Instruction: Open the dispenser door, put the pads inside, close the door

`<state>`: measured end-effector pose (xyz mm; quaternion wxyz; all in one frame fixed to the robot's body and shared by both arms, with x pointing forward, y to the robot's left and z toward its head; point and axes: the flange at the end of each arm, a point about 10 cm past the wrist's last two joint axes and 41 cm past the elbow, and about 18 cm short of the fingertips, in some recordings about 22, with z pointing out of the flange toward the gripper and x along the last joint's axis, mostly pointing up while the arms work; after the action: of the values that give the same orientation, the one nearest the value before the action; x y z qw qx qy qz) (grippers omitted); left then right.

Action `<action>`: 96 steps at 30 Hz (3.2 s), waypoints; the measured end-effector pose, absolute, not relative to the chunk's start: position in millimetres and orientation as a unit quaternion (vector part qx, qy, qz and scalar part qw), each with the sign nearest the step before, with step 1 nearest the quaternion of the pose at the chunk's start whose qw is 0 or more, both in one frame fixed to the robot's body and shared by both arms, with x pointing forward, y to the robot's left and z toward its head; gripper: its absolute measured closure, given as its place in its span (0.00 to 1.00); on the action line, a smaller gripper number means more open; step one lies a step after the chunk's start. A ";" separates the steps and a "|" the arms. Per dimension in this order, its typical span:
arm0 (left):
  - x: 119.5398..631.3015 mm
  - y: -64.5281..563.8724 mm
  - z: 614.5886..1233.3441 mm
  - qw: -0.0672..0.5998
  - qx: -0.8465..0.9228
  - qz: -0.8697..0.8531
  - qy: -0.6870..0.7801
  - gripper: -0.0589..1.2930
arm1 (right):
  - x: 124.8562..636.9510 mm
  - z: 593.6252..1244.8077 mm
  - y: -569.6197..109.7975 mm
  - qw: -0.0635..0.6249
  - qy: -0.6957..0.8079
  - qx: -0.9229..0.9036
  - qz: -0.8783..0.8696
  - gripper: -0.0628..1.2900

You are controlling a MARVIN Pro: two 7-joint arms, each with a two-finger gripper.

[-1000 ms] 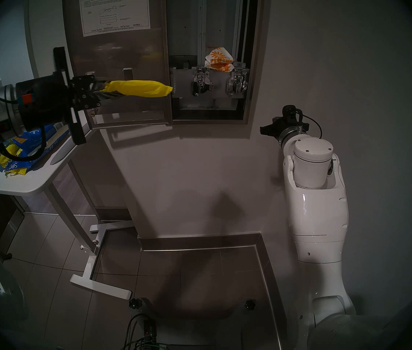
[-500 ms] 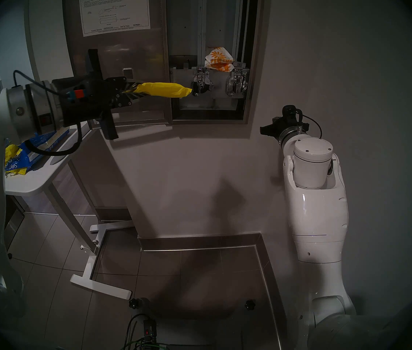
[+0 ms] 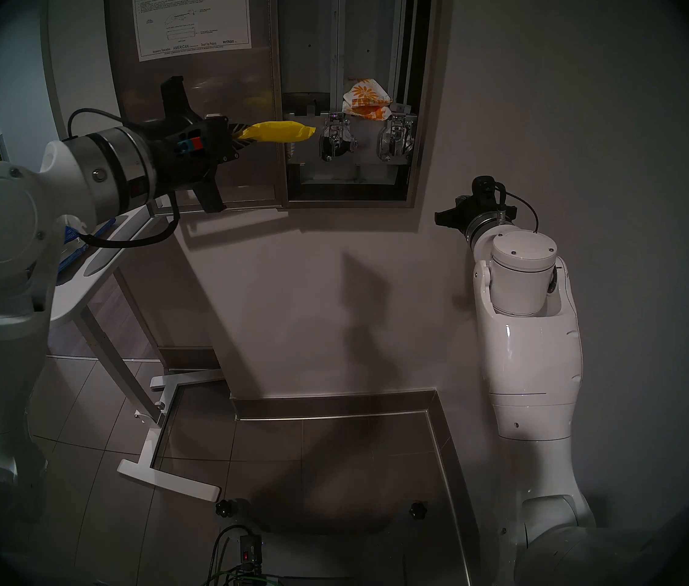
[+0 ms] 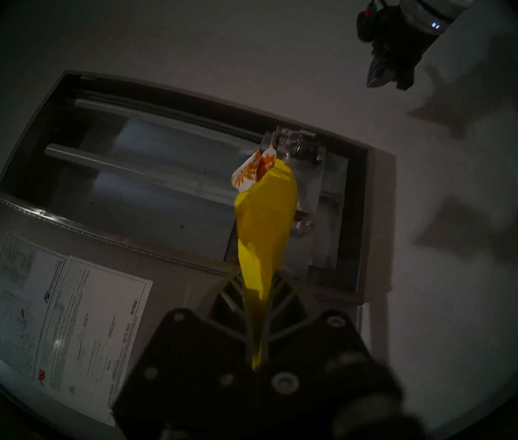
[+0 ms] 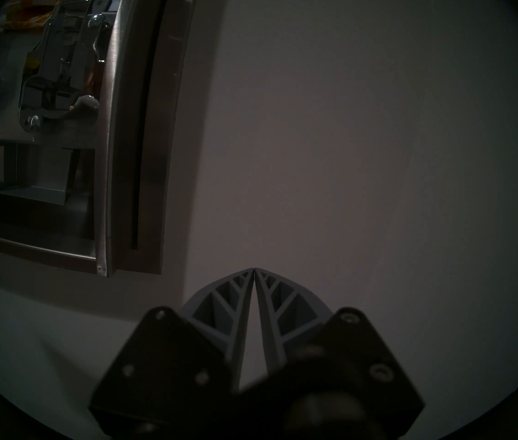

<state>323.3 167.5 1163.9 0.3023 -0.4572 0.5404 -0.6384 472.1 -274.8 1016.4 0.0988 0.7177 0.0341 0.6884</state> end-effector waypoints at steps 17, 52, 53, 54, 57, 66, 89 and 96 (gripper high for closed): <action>335.2 139.0 1178.2 0.394 -0.489 -0.643 0.439 0.97 | 472.0 1016.6 -274.9 0.099 0.034 0.718 0.689 0.85; 325.6 112.7 1208.4 0.393 -0.464 -0.669 0.428 0.97 | 471.9 1016.9 -274.9 0.096 0.036 0.717 0.689 0.85; 325.5 112.3 1208.2 0.393 -0.463 -0.668 0.431 0.97 | 471.9 1016.9 -275.0 0.096 0.036 0.717 0.689 0.85; 325.6 111.6 1208.0 0.393 -0.462 -0.667 0.433 0.97 | 471.9 1016.9 -275.0 0.096 0.036 0.717 0.689 0.85; 329.4 107.3 1206.0 0.391 -0.462 -0.662 0.442 0.97 | 471.9 1016.9 -274.9 0.096 0.036 0.717 0.689 0.85; 358.2 86.3 1190.3 0.375 -0.481 -0.639 0.469 0.97 | 471.9 1016.9 -274.9 0.096 0.036 0.717 0.689 0.85; 408.0 64.5 1198.5 0.394 -0.494 -0.620 0.464 0.97 | 471.9 1017.0 -274.9 0.096 0.036 0.718 0.689 0.85; 413.8 73.8 1199.9 0.410 -0.501 -0.611 0.457 0.97 | 471.9 1017.0 -274.9 0.096 0.036 0.718 0.689 0.85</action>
<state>413.8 73.8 1199.9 0.4098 -0.5007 0.4566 -0.6107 471.9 -274.9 1017.0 0.0956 0.7175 0.0360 0.6890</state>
